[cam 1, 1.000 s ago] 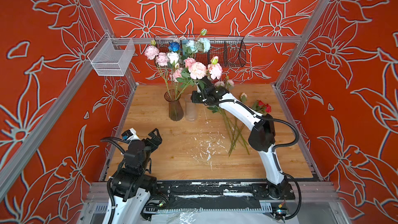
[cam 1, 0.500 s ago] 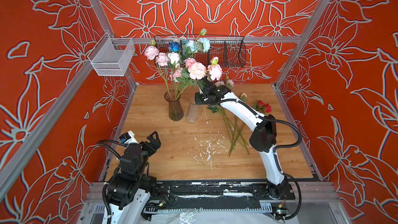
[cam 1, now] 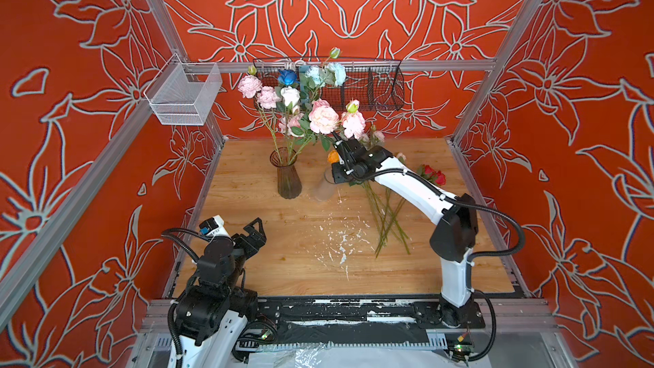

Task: Arrange the flowers into the vase
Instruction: 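Carry the clear glass toward the loose rose pile with the right gripper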

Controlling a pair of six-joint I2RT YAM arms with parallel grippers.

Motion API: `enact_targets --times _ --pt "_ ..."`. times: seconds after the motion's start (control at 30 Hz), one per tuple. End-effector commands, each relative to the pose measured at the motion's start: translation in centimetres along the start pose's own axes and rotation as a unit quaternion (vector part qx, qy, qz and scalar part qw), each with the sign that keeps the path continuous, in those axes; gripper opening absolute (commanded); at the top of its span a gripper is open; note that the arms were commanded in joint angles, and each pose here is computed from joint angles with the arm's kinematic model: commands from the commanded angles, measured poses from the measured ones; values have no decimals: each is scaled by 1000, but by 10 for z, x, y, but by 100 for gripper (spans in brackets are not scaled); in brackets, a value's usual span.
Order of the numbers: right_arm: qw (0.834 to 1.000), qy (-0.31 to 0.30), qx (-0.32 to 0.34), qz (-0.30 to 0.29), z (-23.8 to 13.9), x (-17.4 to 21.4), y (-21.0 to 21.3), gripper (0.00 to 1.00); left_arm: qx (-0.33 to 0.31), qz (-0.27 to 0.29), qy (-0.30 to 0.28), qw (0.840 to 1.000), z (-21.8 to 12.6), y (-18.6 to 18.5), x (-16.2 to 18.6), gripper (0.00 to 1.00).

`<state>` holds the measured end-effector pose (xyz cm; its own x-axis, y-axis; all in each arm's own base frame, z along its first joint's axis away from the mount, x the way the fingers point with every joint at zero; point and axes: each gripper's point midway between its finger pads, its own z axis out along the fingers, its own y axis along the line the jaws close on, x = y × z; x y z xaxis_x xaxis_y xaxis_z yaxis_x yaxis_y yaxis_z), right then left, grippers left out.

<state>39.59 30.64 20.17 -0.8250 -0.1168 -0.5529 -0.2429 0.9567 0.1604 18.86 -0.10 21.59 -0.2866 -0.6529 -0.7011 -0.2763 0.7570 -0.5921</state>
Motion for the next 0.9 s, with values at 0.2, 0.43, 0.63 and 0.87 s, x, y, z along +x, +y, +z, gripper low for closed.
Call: enact_targets --times 0.2,0.43,0.63,0.87 --pt "1000 -11 20 -16 -48 21 -32 0 33 10 16 999 2 -21 -4 94" --pt "999 13 18 -37 -76 53 -46 0 65 11 45 997 5 -32 8 93" --pt "998 32 9 -51 -96 74 -50 0 94 0 69 993 12 -42 17 91" --pt "994 87 0 -72 -90 98 -45 0 153 -44 101 982 6 -66 23 85"
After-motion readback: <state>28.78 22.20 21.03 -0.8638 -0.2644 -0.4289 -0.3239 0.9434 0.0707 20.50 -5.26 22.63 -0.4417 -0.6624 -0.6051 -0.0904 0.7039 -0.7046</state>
